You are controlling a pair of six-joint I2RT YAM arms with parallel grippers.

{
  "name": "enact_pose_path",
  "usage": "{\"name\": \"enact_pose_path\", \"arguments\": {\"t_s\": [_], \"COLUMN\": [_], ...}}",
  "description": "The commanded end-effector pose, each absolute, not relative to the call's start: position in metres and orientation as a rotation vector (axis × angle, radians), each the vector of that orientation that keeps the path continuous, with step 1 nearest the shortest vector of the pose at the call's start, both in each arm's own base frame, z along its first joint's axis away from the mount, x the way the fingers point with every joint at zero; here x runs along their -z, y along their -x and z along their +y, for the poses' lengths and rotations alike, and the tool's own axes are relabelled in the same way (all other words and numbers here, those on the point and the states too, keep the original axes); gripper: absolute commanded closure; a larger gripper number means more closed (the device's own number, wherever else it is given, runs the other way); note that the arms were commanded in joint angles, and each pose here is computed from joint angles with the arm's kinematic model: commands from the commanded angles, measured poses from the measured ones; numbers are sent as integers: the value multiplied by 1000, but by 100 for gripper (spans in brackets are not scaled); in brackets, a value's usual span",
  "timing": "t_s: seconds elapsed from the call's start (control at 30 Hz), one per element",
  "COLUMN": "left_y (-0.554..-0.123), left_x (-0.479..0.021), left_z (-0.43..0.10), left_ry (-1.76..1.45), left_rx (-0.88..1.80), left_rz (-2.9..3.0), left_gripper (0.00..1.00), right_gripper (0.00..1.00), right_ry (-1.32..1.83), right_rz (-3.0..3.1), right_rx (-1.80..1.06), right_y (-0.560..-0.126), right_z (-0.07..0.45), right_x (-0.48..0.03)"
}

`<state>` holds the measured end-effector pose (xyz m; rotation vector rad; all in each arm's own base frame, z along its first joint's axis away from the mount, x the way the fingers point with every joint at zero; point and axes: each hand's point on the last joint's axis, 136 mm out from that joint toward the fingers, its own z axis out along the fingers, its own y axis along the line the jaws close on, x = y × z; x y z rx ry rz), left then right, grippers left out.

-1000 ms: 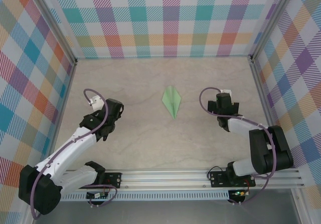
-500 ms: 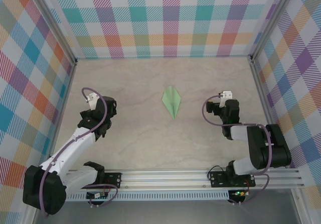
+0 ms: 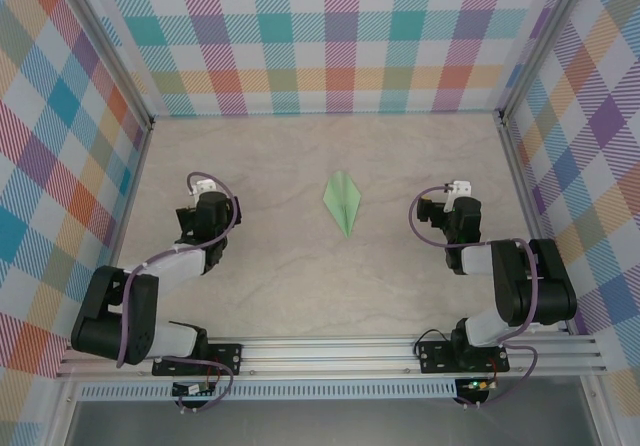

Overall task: Fold a paper plane with a square sheet of paper (pick it up from the middle)
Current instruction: Reset both arms

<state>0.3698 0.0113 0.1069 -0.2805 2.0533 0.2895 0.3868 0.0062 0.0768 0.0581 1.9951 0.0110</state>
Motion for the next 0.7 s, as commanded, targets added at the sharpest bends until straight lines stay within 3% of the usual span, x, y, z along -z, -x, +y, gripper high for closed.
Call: {"name": "enact_pose_path", "arguments": {"t_s": [0.0,0.2,0.5,0.67], "left_y": [-391,-395,-391,-396], "left_x": [-152,-144,-103,-79], "left_z": [14,23,-7,-17], "left_ry": [283,298,114,59], "left_rx": [-119,-108,-4,9], "left_rz": [1830,1895,1951,1995], "left_gripper": [0,0,4,0], "right_gripper": [0,0,0,0], "right_ry": [-80,-78,-79,-77], "right_rz": [1941,1942,1943,1943], "right_rx": [-20,-22,-24,-23], "right_y": [-395,-395,-395,-395], "right_z": [6,6,6,6], "right_x": [-92,-91,-91,-92]}}
